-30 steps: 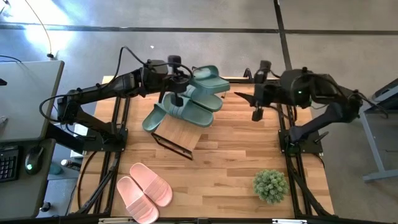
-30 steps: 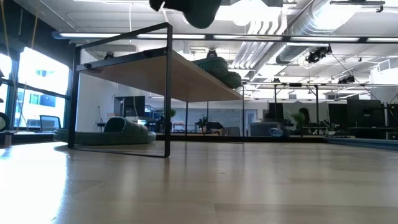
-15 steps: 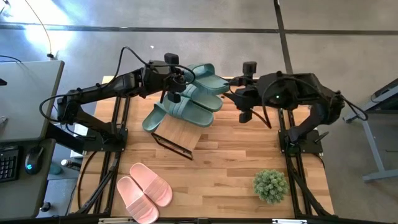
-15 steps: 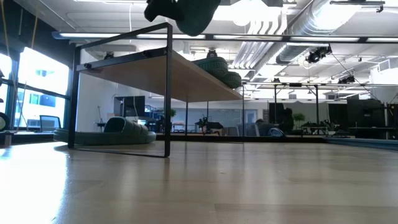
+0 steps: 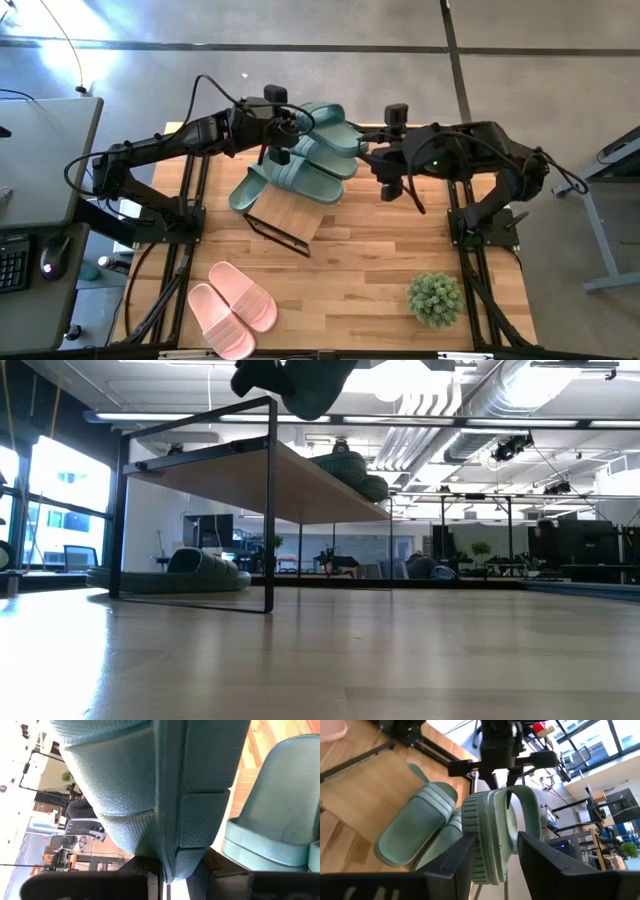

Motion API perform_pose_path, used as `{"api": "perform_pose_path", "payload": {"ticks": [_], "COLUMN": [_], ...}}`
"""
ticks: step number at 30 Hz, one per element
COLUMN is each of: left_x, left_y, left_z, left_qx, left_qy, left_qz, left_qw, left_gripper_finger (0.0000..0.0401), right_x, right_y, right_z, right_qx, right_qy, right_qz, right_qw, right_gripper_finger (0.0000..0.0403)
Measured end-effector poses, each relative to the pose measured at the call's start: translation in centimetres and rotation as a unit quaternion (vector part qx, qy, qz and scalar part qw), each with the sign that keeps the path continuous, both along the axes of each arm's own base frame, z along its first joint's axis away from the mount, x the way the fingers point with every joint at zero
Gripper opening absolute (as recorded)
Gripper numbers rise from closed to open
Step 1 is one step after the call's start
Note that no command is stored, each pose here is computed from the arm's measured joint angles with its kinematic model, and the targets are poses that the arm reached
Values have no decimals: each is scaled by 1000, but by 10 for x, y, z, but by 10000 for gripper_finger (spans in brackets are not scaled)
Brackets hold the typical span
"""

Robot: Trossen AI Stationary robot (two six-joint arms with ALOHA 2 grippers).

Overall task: Pick and place slides into the shelf
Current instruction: Put the green slide under the shelf

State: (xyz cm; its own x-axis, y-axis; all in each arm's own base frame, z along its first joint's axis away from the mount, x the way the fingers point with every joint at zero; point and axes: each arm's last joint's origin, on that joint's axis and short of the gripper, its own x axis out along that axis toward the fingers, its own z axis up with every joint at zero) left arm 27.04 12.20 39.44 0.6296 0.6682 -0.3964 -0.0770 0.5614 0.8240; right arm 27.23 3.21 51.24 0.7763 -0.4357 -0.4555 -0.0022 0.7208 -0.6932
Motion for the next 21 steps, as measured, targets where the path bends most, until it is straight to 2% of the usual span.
{"api": "perform_pose_path", "payload": {"ticks": [9,21], "left_x": [0,0], "left_y": [-1,-1], "left_z": [-1,0], "left_qx": [-3,-4], "left_qy": [1,0], "left_qz": [-4,-5], "left_qw": [1000,1000], "left_gripper_finger": [35,35], "right_x": [-2,-6], "right_y": [9,16], "right_z": [0,1], "right_qx": [-6,12], "right_qy": [-10,-20], "right_qz": [-25,-22], "right_qw": [1000,999], "right_gripper_finger": [141,177]}}
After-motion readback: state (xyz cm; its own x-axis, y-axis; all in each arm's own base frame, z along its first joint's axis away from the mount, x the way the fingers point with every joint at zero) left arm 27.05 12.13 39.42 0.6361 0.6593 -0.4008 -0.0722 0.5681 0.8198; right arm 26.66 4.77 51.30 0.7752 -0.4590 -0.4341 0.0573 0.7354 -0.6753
